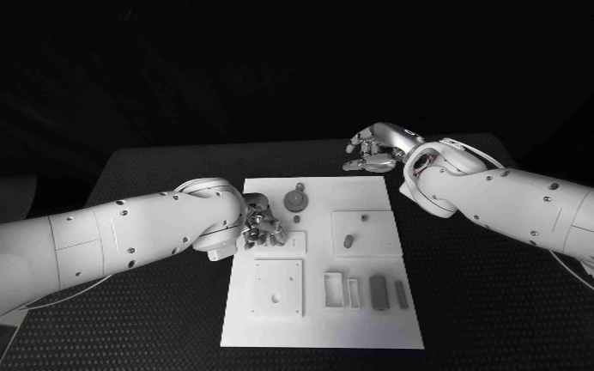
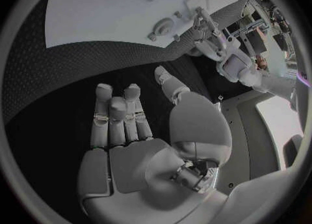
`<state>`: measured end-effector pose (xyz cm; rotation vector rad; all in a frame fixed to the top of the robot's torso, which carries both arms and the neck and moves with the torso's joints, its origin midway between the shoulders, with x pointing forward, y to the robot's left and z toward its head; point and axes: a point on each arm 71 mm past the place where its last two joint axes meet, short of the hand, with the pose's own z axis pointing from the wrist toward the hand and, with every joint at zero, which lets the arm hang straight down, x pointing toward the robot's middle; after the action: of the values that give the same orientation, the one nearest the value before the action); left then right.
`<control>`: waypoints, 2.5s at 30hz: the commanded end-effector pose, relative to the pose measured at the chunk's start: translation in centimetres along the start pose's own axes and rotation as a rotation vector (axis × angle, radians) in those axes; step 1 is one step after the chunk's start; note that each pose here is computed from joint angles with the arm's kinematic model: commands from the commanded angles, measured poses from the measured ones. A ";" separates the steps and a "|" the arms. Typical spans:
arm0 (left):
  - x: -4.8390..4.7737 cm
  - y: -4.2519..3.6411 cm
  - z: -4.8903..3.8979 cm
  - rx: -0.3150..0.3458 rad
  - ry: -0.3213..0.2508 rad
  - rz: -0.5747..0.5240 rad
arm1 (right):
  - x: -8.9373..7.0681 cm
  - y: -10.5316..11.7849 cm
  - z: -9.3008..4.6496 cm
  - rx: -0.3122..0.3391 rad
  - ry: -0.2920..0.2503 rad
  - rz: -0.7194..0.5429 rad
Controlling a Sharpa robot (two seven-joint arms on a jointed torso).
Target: Assemble the parts on the task board
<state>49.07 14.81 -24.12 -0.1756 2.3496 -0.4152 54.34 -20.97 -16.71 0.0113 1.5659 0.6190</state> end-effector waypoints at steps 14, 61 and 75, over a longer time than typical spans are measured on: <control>0.86 -1.02 0.31 0.019 -0.007 0.043 | 0.2 0.2 0.1 -0.011 0.016 -0.001; 2.03 -2.33 0.59 0.040 -0.024 0.124 | 0.2 0.2 0.1 -0.012 0.024 -0.002; 2.05 -2.19 0.59 0.043 -0.011 0.130 | 0.2 0.1 0.1 -0.012 0.027 -0.002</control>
<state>48.87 13.25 -24.23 -0.0491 2.2920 -0.3474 54.37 -20.90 -16.81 0.0060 1.5795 0.6197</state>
